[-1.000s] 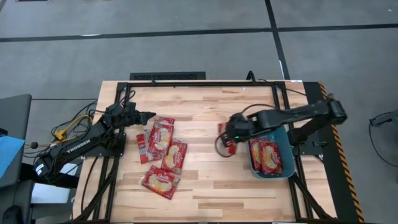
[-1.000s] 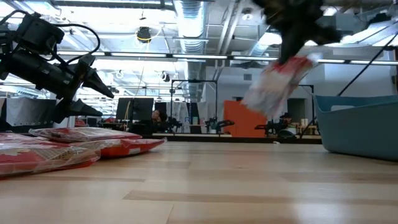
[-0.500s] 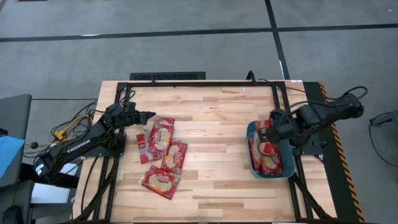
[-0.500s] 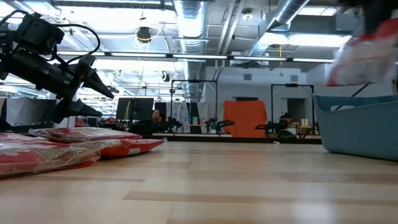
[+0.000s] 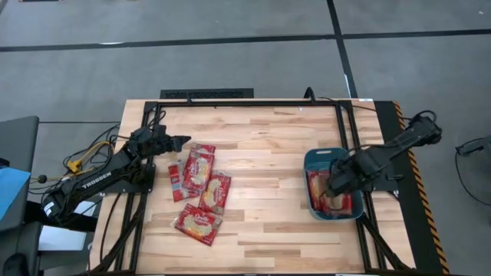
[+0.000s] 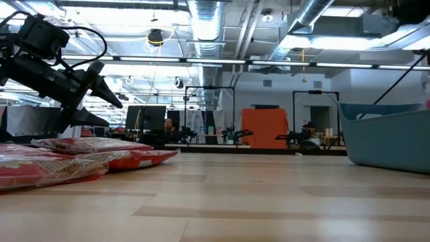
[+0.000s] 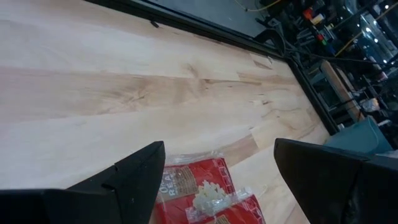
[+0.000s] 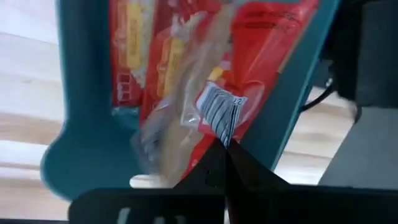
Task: Sort popcorn bags into baskets
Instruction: Stack the popcorn bag into the blue bin
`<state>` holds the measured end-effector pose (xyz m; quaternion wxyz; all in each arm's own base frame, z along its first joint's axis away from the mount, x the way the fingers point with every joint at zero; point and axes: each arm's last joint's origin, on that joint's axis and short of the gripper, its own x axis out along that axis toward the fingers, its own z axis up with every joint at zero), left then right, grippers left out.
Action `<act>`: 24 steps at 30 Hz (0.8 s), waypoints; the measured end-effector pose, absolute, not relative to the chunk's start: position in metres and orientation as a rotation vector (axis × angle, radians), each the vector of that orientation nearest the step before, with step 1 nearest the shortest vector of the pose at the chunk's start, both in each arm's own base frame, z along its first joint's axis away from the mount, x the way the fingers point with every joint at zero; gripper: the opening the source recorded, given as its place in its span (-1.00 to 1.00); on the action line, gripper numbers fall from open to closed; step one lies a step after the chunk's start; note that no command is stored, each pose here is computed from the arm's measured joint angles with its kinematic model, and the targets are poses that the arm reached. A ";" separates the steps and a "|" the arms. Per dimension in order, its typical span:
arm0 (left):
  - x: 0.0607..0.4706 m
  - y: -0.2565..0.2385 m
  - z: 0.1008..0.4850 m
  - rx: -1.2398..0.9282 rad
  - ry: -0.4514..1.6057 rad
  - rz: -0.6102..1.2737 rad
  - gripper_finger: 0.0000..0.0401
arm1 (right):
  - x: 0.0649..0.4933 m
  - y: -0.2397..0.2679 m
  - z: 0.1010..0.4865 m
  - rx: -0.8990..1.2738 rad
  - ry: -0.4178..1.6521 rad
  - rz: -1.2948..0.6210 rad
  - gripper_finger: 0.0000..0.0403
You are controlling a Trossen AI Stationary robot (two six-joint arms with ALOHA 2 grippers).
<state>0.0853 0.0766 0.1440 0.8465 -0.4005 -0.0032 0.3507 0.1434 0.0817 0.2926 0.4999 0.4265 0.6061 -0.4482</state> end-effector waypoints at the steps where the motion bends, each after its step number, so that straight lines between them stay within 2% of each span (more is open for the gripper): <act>1: 0.085 0.077 0.144 -0.843 -0.009 0.747 0.45 | 0.146 0.083 0.290 1.018 1.481 -1.085 -0.97; 8: 0.085 0.077 0.144 -0.839 -0.016 0.764 0.45 | 0.166 0.081 0.261 0.900 1.583 -1.180 -0.93; 13: 0.085 0.077 0.144 -0.839 -0.016 0.763 0.45 | 0.179 0.077 0.245 0.826 1.695 -1.175 -0.96; 24: 0.085 0.077 0.144 -0.839 -0.017 0.762 0.45 | 0.184 0.064 0.245 0.854 1.735 -1.127 -0.91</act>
